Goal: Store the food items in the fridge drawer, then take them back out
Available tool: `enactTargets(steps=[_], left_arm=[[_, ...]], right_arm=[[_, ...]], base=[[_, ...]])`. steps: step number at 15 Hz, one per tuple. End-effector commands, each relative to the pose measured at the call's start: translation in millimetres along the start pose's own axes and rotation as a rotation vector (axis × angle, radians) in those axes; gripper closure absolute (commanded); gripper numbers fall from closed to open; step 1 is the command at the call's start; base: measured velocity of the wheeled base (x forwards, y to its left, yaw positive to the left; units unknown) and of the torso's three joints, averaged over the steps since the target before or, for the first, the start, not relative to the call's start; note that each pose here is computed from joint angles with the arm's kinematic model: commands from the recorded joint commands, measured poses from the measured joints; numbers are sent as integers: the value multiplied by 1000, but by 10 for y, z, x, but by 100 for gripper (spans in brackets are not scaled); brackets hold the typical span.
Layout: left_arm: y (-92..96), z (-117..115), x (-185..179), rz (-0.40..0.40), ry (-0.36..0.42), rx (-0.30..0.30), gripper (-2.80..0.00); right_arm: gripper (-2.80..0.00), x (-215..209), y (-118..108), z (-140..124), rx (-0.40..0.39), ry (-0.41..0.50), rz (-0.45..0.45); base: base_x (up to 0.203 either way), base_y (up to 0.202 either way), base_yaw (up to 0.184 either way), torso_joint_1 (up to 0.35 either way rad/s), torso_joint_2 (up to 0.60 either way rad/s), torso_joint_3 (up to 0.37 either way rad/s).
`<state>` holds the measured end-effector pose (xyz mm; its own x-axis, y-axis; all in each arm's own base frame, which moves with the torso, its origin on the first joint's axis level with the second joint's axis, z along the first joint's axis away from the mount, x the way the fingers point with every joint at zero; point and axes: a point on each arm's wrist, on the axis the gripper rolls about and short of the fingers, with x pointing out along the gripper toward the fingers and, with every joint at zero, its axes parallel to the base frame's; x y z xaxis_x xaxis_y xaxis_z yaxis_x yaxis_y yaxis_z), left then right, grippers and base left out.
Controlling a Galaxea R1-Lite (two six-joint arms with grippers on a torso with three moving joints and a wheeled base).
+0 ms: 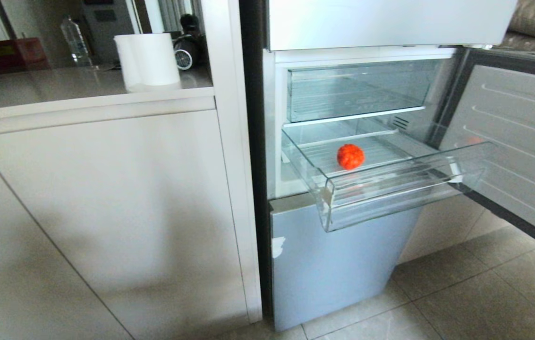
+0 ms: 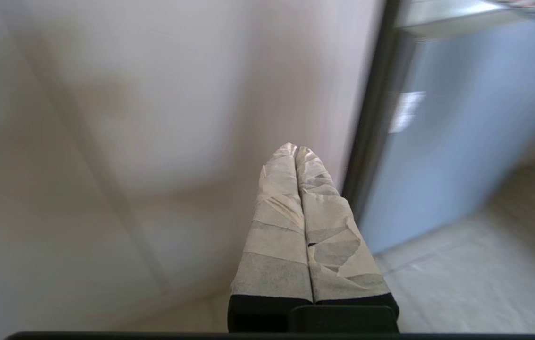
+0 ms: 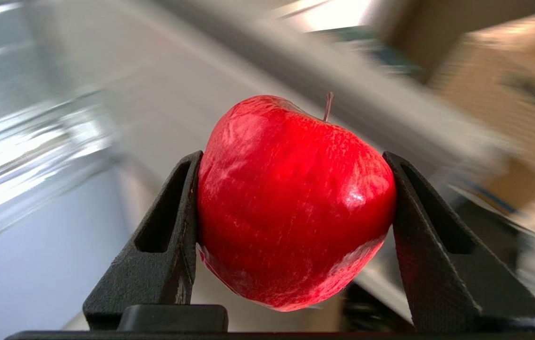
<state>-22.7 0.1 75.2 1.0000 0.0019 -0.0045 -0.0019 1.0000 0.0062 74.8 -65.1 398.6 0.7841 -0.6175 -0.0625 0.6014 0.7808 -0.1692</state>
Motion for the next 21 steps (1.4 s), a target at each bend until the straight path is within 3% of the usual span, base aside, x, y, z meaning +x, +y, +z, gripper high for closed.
enactTargets(steps=[1, 4, 7, 10, 15, 21], left_arm=[[0, 0, 0, 1, 0, 1, 0], [0, 0, 0, 1, 0, 0, 0], [0, 0, 0, 1, 0, 0, 0], [0, 0, 0, 1, 0, 0, 0], [0, 0, 0, 1, 0, 0, 0], [0, 0, 0, 0, 0, 0, 0]], right_arm=[[0, 10, -51, 43, 15, -41, -49], [0, 281, -298, 120, 41, -128, -202], [0, 584, -772, 99, 58, -209, -340], [0, 834, -1254, -122, 87, -165, -409], [0, 978, -2084, -494, 198, -125, -475], [0, 1262, -2832, -1291, 274, -30, -506]], base=[[-1, 6, -162, 11, -2, 7], [1, 2, -72, 5, 0, 2], [0, 0, 0, 0, 0, 0], [0, 0, 0, 0, 0, 0], [0, 0, 0, 0, 0, 0], [0, 0, 0, 0, 0, 0]])
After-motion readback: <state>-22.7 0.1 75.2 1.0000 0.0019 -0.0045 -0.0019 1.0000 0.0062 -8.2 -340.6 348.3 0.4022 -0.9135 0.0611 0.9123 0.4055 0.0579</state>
